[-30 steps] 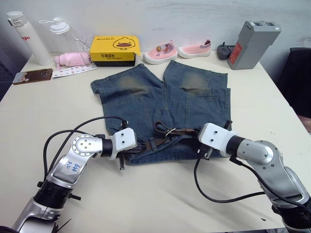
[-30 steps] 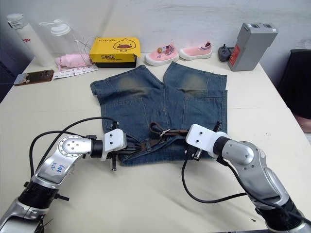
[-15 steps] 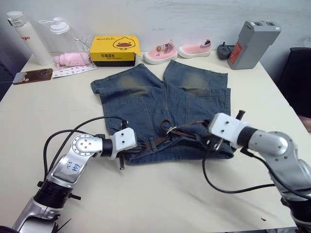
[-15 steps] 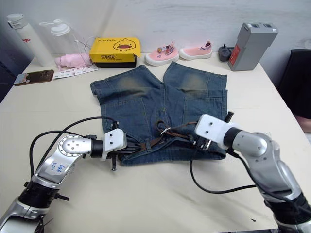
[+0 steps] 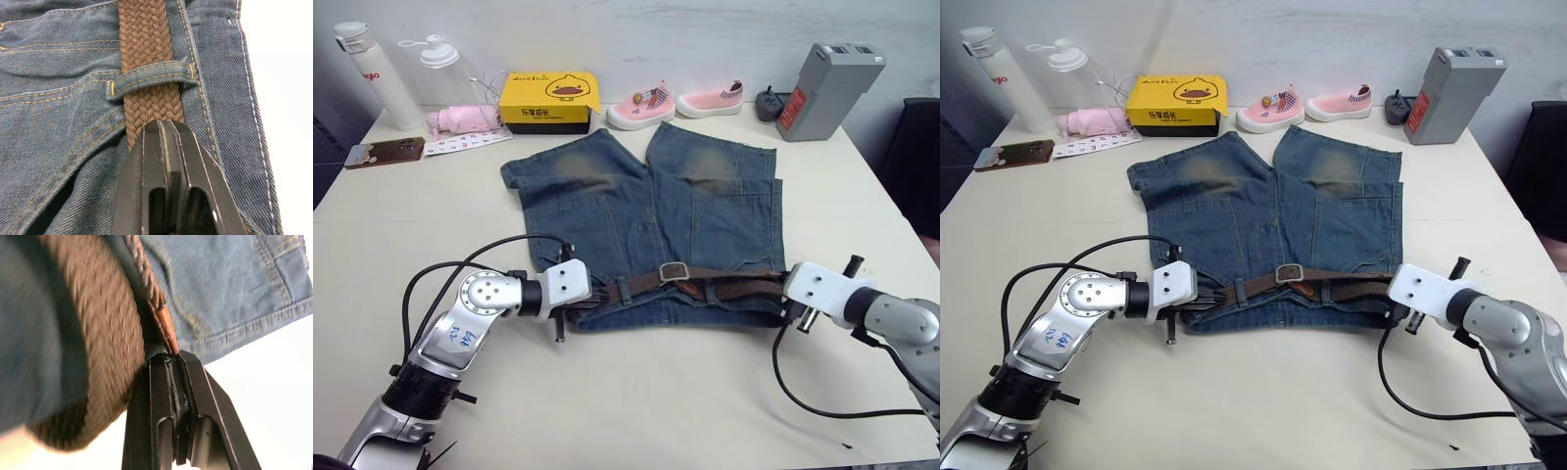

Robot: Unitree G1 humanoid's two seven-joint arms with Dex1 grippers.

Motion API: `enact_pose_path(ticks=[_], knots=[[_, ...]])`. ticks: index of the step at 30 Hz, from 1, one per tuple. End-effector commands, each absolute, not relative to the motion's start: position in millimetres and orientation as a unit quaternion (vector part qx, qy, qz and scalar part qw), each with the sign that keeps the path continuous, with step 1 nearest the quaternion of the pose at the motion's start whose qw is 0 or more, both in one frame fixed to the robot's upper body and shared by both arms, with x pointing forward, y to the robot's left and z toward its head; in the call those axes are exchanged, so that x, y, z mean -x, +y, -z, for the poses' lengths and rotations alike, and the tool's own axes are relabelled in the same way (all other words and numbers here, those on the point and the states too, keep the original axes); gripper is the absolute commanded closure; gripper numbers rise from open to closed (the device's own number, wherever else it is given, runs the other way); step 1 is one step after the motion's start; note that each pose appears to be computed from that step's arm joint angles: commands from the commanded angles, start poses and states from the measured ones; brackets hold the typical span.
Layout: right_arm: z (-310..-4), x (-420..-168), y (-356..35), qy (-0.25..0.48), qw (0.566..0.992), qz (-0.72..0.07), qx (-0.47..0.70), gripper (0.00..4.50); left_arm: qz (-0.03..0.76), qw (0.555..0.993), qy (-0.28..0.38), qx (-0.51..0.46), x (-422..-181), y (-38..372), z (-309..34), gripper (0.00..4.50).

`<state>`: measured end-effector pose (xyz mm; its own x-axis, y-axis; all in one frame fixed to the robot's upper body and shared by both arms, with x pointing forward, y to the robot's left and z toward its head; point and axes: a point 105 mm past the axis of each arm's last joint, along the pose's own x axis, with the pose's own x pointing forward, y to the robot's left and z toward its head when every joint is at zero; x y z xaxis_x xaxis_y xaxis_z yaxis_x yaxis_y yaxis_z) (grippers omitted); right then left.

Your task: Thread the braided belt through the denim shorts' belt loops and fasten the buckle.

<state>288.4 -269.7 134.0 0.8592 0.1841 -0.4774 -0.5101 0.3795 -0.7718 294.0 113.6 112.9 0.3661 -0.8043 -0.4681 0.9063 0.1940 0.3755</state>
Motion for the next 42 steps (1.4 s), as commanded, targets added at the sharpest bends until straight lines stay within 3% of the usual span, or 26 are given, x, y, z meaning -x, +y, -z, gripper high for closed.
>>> enact_pose_path(ticks=[1, 8, 16, 17, 18, 20, 23, 34, 37, 42], knots=[[-152, -291, -283, 0.146, 0.813, -0.16, 0.541, 4.49, 0.541, 0.764, 0.148, -0.317, -293, 132, -87, 4.5], [-152, -287, -267, 0.131, 0.809, -0.172, 0.547, 4.49, 0.543, 0.762, 0.148, -0.319, -291, 133, -87, 4.5], [-186, -282, -205, 0.028, 0.855, -0.249, 0.454, 4.49, 0.541, 0.765, 0.138, -0.321, -291, 133, -93, 4.5], [-188, -277, -192, 0.019, 0.852, -0.282, 0.44, 3.84, 0.541, 0.766, 0.134, -0.32, -291, 133, -95, 4.5], [-189, -272, -183, 0.014, 0.847, -0.308, 0.433, 3.56, 0.54, 0.768, 0.13, -0.319, -292, 133, -97, 4.5], [-181, -263, -166, 0.018, 0.828, -0.353, 0.435, 2.55, 0.538, 0.77, 0.126, -0.319, -292, 133, -100, 4.5], [-166, -259, -154, 0.023, 0.815, -0.376, 0.441, 1.17, 0.533, 0.774, 0.122, -0.319, -293, 134, -101, 4.5], [-130, -270, -155, 0.045, 0.831, -0.332, 0.445, 1.17, 0.527, 0.779, 0.12, -0.318, -293, 136, -101, 4.5], [-123, -268, -154, 0.048, 0.828, -0.332, 0.45, 1.97, 0.526, 0.779, 0.121, -0.318, -293, 137, -101, 4.5], [-116, -272, -151, 0.041, 0.828, -0.317, 0.461, 4.08, 0.522, 0.782, 0.118, -0.319, -294, 140, -102, 4.5]])
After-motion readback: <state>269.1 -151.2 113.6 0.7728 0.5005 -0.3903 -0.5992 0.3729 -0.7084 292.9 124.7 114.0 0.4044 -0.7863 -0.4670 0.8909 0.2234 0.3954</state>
